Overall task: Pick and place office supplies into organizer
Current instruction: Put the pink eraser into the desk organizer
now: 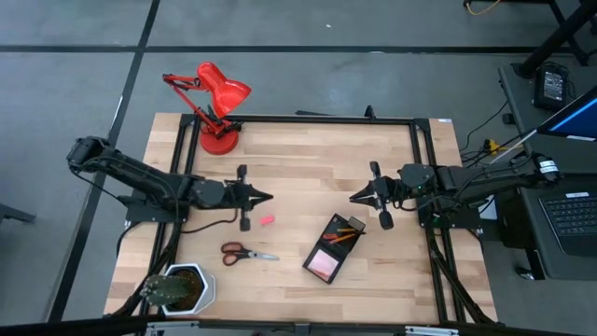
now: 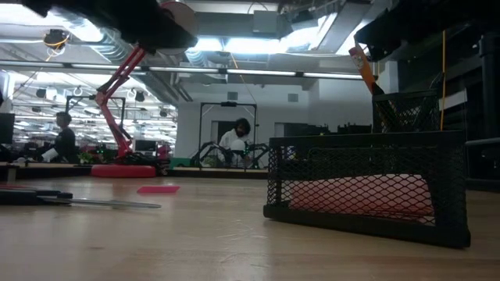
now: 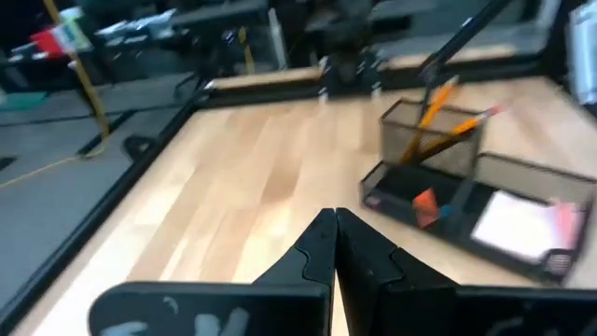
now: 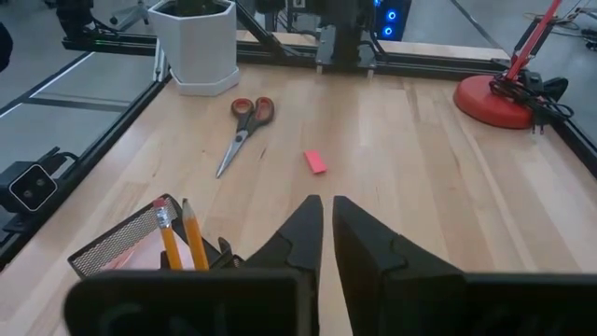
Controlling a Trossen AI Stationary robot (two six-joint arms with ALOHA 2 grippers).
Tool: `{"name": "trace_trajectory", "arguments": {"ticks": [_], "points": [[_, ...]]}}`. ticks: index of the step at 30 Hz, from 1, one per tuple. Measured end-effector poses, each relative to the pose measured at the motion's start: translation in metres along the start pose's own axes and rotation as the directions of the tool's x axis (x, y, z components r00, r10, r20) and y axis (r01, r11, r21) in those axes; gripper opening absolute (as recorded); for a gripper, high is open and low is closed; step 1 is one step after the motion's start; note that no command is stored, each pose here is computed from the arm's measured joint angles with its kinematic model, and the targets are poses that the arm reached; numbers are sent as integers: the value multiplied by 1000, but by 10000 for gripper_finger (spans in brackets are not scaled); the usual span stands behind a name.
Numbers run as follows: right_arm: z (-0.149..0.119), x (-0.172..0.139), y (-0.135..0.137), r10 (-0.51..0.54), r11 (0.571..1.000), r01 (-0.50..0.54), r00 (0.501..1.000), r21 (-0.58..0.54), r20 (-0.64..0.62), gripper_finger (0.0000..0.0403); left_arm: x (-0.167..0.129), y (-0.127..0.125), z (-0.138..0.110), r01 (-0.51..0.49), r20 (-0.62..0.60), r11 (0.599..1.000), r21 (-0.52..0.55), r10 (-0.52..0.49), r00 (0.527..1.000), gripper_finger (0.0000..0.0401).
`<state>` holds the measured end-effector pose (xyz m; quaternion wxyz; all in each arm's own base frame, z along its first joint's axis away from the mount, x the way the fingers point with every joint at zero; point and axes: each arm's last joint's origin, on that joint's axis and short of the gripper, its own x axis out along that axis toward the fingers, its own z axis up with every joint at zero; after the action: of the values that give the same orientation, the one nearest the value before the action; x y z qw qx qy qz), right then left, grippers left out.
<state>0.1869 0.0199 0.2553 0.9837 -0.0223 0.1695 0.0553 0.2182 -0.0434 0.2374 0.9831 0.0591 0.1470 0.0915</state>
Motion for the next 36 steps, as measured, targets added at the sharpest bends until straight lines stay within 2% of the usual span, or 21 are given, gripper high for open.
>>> {"name": "trace_trajectory", "arguments": {"ticks": [6, 10, 14, 22, 28, 36], "points": [[0, 0, 0, 0, 1000, 0, 1000, -3, 0, 34, 23, -9, 10, -1, -179, 998, 64, 12, 984, 1], [0, 0, 0, 0, 1000, 0, 1000, -4, 2, 34, 32, -12, 12, -35, -368, 999, 22, 40, 929, 3], [1, 0, 0, -1, 1000, 1, 1000, -4, 9, 34, 37, -15, 17, -82, -473, 996, -14, 66, 878, 4], [1, 0, 0, -1, 1000, 1, 1000, -3, 9, 34, 41, -17, 17, -50, -506, 997, 59, 73, 860, 27], [1, 0, 0, -1, 1000, 1, 1000, -2, 8, 34, 41, -14, 15, -100, -525, 995, -8, 81, 847, 72], [1, 0, 0, 0, 1000, 0, 1000, -2, 6, 34, 45, -17, 2, -96, -598, 995, 18, 88, 797, 129]]}}
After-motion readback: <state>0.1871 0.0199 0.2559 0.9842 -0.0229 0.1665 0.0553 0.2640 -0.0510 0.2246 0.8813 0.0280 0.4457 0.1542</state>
